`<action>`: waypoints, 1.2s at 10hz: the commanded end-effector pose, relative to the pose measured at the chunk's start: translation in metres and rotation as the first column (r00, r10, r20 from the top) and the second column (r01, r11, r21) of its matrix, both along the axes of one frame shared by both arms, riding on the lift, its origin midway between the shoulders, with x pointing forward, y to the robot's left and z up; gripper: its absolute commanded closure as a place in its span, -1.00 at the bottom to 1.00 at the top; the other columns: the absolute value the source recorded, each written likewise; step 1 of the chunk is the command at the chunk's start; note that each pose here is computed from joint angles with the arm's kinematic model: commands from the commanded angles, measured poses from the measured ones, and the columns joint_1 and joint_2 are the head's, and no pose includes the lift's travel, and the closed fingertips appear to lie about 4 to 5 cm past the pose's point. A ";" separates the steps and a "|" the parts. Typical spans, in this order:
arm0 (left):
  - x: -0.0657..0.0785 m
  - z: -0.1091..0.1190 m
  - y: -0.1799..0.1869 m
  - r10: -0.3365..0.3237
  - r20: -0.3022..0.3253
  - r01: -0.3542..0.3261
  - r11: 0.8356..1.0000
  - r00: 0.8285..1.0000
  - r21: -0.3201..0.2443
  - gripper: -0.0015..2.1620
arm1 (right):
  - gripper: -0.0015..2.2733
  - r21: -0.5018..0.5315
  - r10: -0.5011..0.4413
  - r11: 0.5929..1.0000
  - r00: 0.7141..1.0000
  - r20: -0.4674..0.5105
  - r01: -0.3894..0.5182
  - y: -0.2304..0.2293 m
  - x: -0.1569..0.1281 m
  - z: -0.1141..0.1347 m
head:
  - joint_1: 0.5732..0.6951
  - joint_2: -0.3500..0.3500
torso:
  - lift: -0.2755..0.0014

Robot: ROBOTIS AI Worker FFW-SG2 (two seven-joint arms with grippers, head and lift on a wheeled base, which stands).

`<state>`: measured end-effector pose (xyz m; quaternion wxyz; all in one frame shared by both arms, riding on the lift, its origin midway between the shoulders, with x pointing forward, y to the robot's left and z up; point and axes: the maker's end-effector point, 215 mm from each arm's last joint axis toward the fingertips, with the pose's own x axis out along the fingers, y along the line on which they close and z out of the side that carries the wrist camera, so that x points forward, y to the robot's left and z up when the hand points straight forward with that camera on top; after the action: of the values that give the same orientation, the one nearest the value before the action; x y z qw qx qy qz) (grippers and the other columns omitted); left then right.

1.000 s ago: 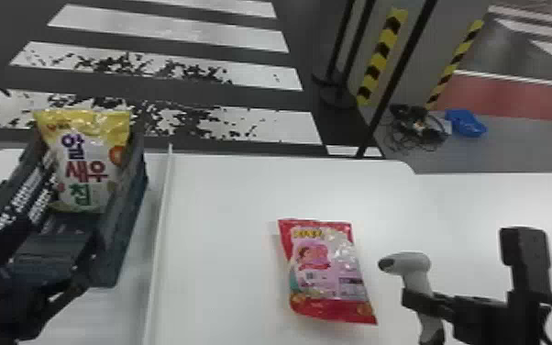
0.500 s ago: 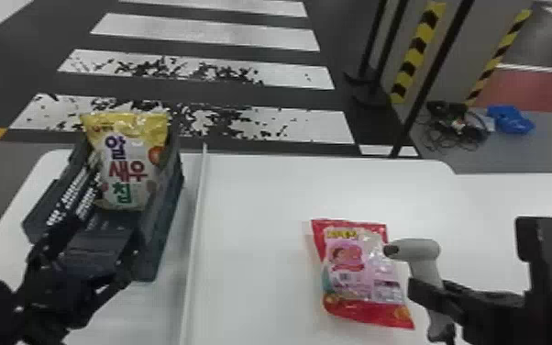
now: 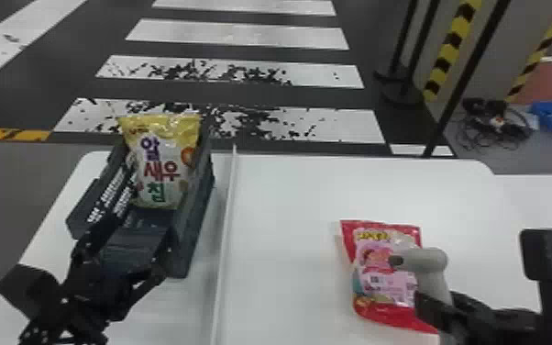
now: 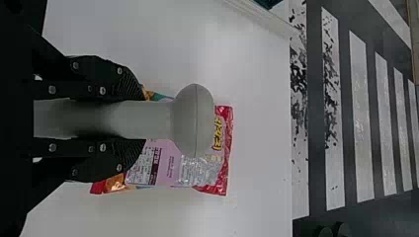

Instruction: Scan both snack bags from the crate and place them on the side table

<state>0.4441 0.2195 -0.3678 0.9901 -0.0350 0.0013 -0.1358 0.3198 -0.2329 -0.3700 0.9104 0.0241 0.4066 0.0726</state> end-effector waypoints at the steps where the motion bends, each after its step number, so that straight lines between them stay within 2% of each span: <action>1: 0.001 0.001 -0.002 -0.005 0.002 0.005 1.000 1.000 0.001 -0.93 | 0.99 -0.012 0.017 1.000 1.000 -0.011 -0.017 0.014 -0.003 -0.004 | 1.00 -0.07 | 0.30; 4: 0.003 0.000 -0.004 -0.012 0.002 0.012 1.000 1.000 -0.001 -0.93 | 0.99 -0.050 0.017 0.999 0.998 -0.060 -0.020 0.021 -0.009 -0.025 | 1.00 0.01 | 0.30; 7: 0.005 -0.004 -0.007 -0.016 -0.005 0.016 1.000 1.000 -0.001 -0.93 | 0.99 -0.121 0.013 0.992 0.991 -0.131 -0.030 0.029 -0.013 -0.058 | 1.00 0.01 | 0.30; 12: 0.004 -0.004 -0.005 -0.013 0.002 0.013 1.000 1.000 -0.002 -0.93 | 0.99 -0.175 0.014 0.984 0.989 -0.145 -0.040 0.035 -0.005 -0.068 | 1.00 0.07 | 0.30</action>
<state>0.4485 0.2151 -0.3715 0.9892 -0.0354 0.0001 -0.1425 0.3160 -0.1988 -0.4368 0.8778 -0.0565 0.4733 0.0472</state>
